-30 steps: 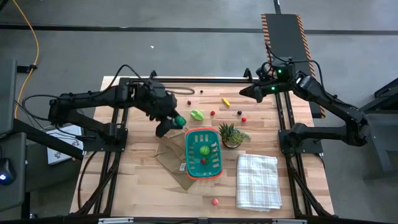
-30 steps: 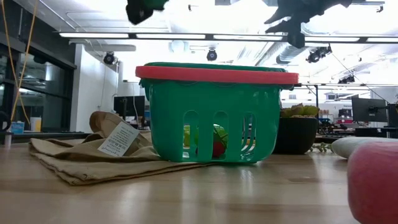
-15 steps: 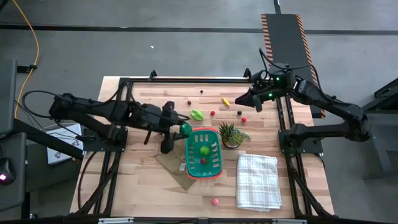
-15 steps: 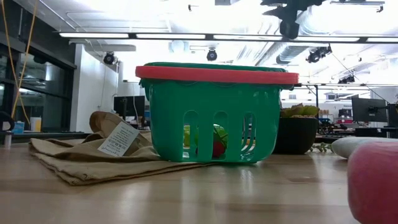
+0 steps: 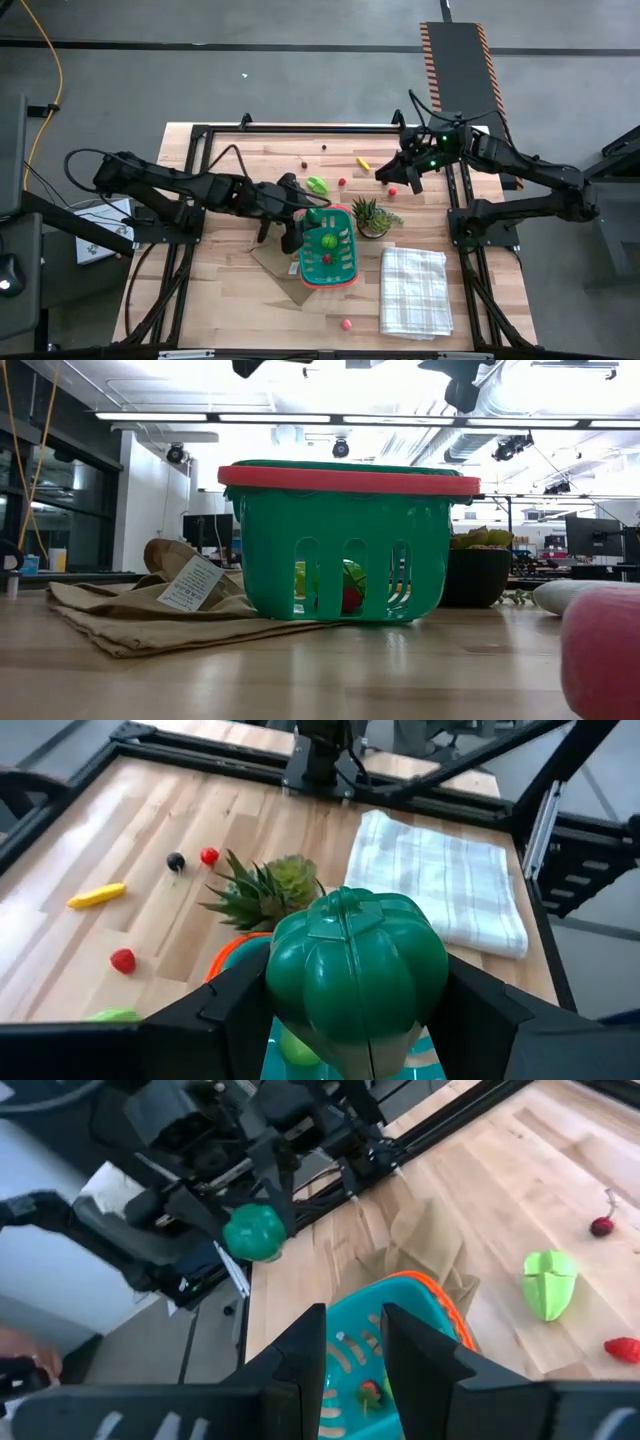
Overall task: Pick and placing Produce into tupperware
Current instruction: Put the green bell pepper into the green basket
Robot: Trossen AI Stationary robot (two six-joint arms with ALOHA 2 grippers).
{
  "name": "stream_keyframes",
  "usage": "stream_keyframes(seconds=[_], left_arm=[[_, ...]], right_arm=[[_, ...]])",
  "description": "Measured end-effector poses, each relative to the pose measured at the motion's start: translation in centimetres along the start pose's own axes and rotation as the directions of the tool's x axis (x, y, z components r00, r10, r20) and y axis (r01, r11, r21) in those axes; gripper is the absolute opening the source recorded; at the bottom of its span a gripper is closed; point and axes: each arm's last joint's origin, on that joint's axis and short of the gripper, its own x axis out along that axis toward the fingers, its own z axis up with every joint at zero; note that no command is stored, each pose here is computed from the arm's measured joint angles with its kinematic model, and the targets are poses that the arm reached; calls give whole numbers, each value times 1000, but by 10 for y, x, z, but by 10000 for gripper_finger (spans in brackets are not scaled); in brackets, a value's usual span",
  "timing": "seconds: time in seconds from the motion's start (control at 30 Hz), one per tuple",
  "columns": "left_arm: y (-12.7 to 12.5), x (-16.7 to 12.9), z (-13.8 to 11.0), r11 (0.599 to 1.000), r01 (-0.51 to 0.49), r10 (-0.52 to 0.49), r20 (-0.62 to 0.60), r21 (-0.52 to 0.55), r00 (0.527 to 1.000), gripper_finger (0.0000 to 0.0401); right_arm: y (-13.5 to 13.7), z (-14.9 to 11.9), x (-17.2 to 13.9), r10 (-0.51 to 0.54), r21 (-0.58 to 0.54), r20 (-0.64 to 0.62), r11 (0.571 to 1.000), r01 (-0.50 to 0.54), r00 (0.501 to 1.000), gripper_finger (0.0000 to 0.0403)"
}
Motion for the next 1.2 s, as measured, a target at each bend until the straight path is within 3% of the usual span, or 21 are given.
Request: stream_keyframes(seconds=[0.27, 0.57, 0.67, 1.03, 1.2], left_arm=[[-8, 6, -1, 1000, 17, -17, 7, -21, 1000, 209], [-7, -3, 7, 1000, -20, 20, -13, -22, 1000, 209], [-6, -3, 5, 999, -28, 27, -38, -15, 999, 209], [-10, 24, -8, 1000, -21, 22, -137, 7, 990, 209], [-10, 37, -15, 1000, -29, 29, -184, 3, 983, 209]], right_arm=[[12, -11, 6, 12, -63, -67, 998, -16, 998, 90], [27, -40, 6, -208, -233, -174, 958, 165, 962, 90], [33, -47, 7, -240, -273, -194, 945, 182, 951, 90], [77, -44, -12, -246, -409, -152, 898, 165, 957, 90], [83, -49, -16, -312, -421, -180, 881, 214, 933, 90]])
